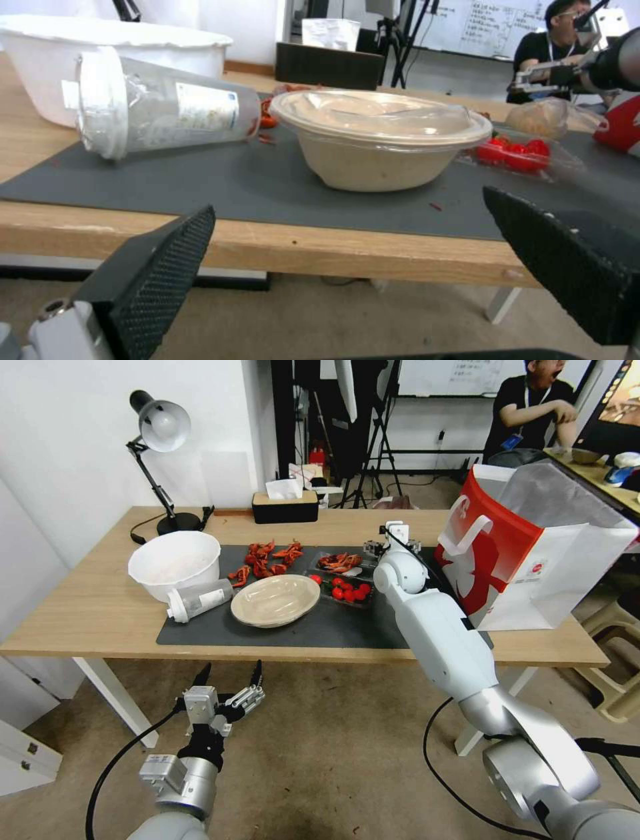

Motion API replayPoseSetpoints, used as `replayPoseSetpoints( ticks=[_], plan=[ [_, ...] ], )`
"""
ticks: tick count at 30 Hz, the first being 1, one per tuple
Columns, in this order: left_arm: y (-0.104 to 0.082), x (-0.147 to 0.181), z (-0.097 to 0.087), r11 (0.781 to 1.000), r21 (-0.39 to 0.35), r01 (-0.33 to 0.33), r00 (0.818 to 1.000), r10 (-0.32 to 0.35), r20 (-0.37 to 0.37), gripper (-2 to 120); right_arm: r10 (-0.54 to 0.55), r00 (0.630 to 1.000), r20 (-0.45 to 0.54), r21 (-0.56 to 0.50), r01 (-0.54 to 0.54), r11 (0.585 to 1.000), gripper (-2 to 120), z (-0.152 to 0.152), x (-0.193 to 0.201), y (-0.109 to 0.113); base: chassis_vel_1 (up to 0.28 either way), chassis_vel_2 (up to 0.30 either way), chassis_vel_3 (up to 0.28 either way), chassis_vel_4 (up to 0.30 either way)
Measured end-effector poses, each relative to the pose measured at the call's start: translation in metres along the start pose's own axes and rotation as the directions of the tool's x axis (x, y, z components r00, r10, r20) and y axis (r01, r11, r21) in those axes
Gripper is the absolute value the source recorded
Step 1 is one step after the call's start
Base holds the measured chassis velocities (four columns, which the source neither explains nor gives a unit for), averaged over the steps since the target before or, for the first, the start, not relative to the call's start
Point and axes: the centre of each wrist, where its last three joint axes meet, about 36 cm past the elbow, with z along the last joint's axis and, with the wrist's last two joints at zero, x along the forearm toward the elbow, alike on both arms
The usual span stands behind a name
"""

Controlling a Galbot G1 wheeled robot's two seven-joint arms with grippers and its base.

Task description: Pick up the trash from the table and place it into the takeout bag.

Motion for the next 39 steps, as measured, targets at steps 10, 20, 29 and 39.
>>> replayPoseSetpoints(
  ticks=[10,20,29,39],
  plan=[
    [0.001,0.001,0.000,1.000,0.000,0.002,1.000,-0.002,0.000,100,0.006,0.999,-0.043,-0.006,-0.007,1.000,100,-0.002,-0.038,-0.008,0.000,0.000,0.000,0.000],
    [0.000,0.001,0.001,1.000,0.001,0.000,1.000,0.000,-0.004,100,0.012,0.994,-0.108,0.003,-0.012,1.000,100,0.004,-0.062,-0.014,0.000,0.000,0.000,0.000],
    [0.000,0.001,0.002,1.000,0.002,-0.002,1.000,0.002,-0.005,100,0.016,0.990,-0.137,0.001,-0.017,1.000,100,0.010,-0.067,-0.018,0.000,0.000,0.000,0.000],
    [-0.001,0.001,0.002,1.000,0.006,-0.002,1.000,0.002,-0.007,100,-0.004,0.988,-0.153,-0.006,0.003,1.000,71,0.017,-0.064,-0.019,0.000,0.000,0.000,0.000]
  ],
)
